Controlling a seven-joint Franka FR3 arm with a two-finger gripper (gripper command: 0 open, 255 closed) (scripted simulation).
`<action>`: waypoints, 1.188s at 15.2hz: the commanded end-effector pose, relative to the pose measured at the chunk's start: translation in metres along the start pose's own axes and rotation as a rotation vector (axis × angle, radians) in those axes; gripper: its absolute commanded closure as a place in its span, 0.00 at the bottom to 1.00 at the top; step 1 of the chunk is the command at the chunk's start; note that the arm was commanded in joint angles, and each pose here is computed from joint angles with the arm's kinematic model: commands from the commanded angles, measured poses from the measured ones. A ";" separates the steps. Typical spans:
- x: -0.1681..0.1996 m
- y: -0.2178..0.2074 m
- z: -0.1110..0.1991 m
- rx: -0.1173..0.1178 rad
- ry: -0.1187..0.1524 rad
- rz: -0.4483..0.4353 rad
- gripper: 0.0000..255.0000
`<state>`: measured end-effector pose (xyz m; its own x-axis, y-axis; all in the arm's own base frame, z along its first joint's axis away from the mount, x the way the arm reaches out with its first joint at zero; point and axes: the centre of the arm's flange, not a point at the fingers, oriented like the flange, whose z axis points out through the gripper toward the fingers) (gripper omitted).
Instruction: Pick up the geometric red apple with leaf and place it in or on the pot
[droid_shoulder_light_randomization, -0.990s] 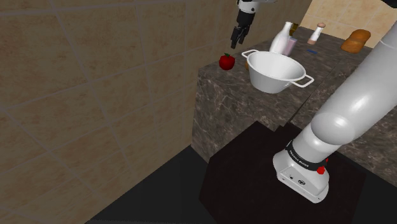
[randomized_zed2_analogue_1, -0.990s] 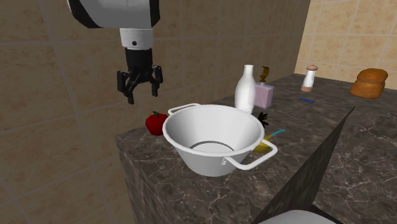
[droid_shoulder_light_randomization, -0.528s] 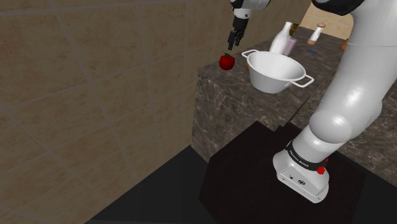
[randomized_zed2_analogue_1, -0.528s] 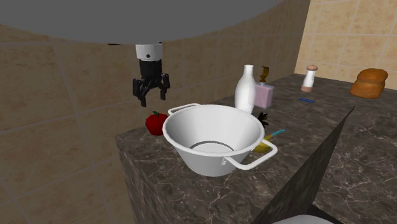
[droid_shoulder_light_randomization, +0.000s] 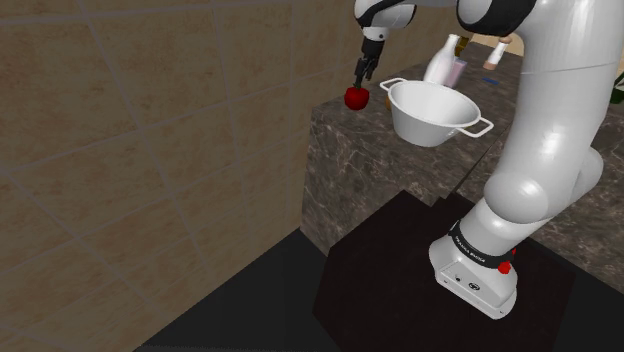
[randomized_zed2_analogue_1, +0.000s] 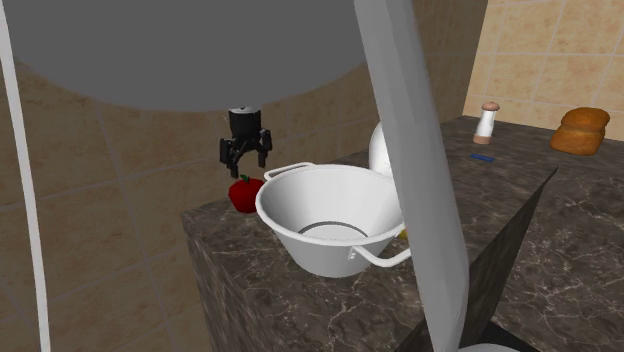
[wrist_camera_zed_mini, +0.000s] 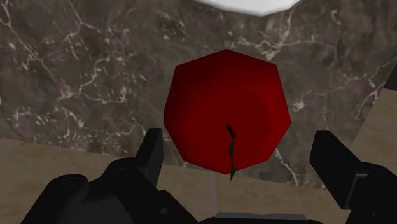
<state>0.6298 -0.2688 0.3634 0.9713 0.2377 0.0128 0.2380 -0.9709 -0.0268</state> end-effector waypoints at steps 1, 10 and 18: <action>0.001 0.000 0.010 0.000 0.000 0.000 0.00; 0.001 0.000 0.018 0.000 0.000 0.000 0.00; 0.001 0.000 0.018 0.000 0.000 0.000 1.00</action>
<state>0.6305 -0.2686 0.3465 0.9713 0.2373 0.0149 0.2376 -0.9710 -0.0250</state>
